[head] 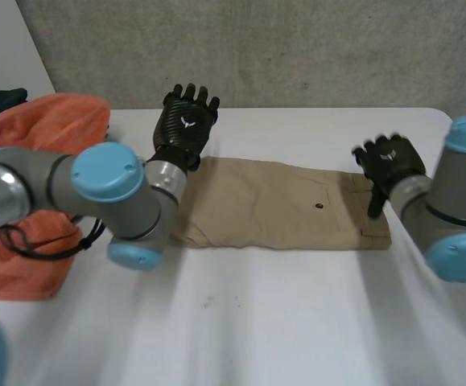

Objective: Fold the laundry.

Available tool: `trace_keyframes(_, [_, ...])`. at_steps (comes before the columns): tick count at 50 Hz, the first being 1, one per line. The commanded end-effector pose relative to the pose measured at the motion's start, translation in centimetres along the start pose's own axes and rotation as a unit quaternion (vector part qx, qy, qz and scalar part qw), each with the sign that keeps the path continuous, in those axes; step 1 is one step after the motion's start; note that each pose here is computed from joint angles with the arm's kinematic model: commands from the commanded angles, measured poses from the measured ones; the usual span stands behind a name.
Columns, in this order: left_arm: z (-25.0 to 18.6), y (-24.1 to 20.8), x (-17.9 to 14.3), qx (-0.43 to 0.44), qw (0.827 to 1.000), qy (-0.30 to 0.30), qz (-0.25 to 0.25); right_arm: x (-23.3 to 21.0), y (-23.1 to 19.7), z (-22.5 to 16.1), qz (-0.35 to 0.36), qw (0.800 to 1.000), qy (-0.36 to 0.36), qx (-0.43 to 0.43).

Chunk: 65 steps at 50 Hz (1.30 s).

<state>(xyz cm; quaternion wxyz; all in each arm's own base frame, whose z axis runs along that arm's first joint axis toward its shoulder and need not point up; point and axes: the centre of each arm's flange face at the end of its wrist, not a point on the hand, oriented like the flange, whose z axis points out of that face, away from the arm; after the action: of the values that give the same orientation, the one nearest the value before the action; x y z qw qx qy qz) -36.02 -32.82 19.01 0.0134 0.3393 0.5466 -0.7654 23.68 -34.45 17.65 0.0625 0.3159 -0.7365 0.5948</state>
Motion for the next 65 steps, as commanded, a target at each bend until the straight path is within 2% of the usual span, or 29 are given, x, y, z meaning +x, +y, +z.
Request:
trace_keyframes(1, [-3.6,-1.1,-0.6,-0.024,0.998,0.017,-0.053,-0.3,3.5,-2.1,0.053,0.994,-0.050,-0.078])
trace_keyframes(5, [-4.5,-1.1,-0.5,-0.033,0.996,0.021,-0.076,-0.6,4.3,-1.7,0.052,0.995,-0.048,-0.071])
trace_keyframes(11, [-4.6,-1.0,-0.4,-0.035,0.996,0.023,-0.080,-0.8,5.4,-0.1,0.050,0.997,-0.032,-0.053])
trace_keyframes(20, [-4.8,-2.0,-1.0,-0.026,0.996,0.018,-0.081,2.8,6.8,-0.2,0.062,0.995,0.011,-0.075])
trace_keyframes(24, [-5.2,-2.4,-1.3,-0.024,0.996,0.017,-0.085,6.4,6.0,-1.3,0.025,0.996,0.054,-0.070])
trace_keyframes(25, [-5.3,-2.6,-1.4,-0.022,0.996,0.016,-0.085,7.5,6.0,-1.6,-0.006,0.995,0.066,-0.073])
trace_keyframes(31, [-6.0,-3.4,-2.1,-0.019,0.995,0.013,-0.092,8.4,5.2,-1.8,-0.096,0.991,0.077,-0.059])
trace_keyframes(35, [-6.1,-3.8,-2.6,-0.013,0.995,0.007,-0.097,4.3,0.0,-2.2,-0.136,0.989,0.048,0.039])
trace_keyframes(36, [-6.1,-4.0,-2.7,-0.012,0.995,0.006,-0.099,1.6,-2.4,-2.7,-0.150,0.984,0.024,0.095])
trace_keyframes(39, [-6.1,-4.5,-3.2,-0.006,0.994,0.001,-0.107,-2.1,-5.0,-3.6,-0.165,0.972,-0.014,0.167])
trace_keyframes(40, [-6.2,-4.6,-3.3,-0.005,0.994,-0.002,-0.110,-4.5,-6.1,-4.3,-0.171,0.962,-0.043,0.208])
trace_keyframes(42, [-6.3,-4.8,-3.7,-0.006,0.993,-0.010,-0.116,-6.8,-6.3,-4.7,-0.177,0.953,-0.073,0.234])
trace_keyframes(47, [-6.6,-5.2,-4.2,-0.005,0.992,-0.021,-0.125,-15.5,-5.2,-6.3,-0.194,0.921,-0.195,0.277])
trace_keyframes(50, [-6.6,-5.2,-4.2,-0.005,0.992,-0.022,-0.126,-17.7,-5.1,-6.9,-0.192,0.915,-0.214,0.283])
trace_keyframes(54, [-6.5,-5.3,-4.3,-0.002,0.992,-0.024,-0.125,-18.1,-5.5,-6.9,-0.172,0.921,-0.212,0.279])
trace_keyframes(57, [-6.2,-5.7,-4.6,0.005,0.992,-0.029,-0.125,-17.6,-5.4,-6.7,-0.117,0.938,-0.206,0.253])
trace_keyframes(60, [-5.9,-6.3,-5.0,0.015,0.991,-0.035,-0.125,-15.3,-6.8,-7.4,-0.014,0.953,-0.201,0.228])
trace_keyframes(62, [-5.5,-6.9,-5.4,0.026,0.991,-0.041,-0.126,-13.4,-7.9,-8.1,0.047,0.954,-0.198,0.221])
trace_keyframes(63, [-5.3,-7.0,-5.5,0.028,0.991,-0.042,-0.127,-11.6,-8.6,-8.6,0.108,0.952,-0.197,0.209])
trace_keyframes(65, [-5.0,-7.7,-5.8,0.040,0.990,-0.046,-0.128,-9.5,-8.7,-8.7,0.163,0.951,-0.187,0.187])
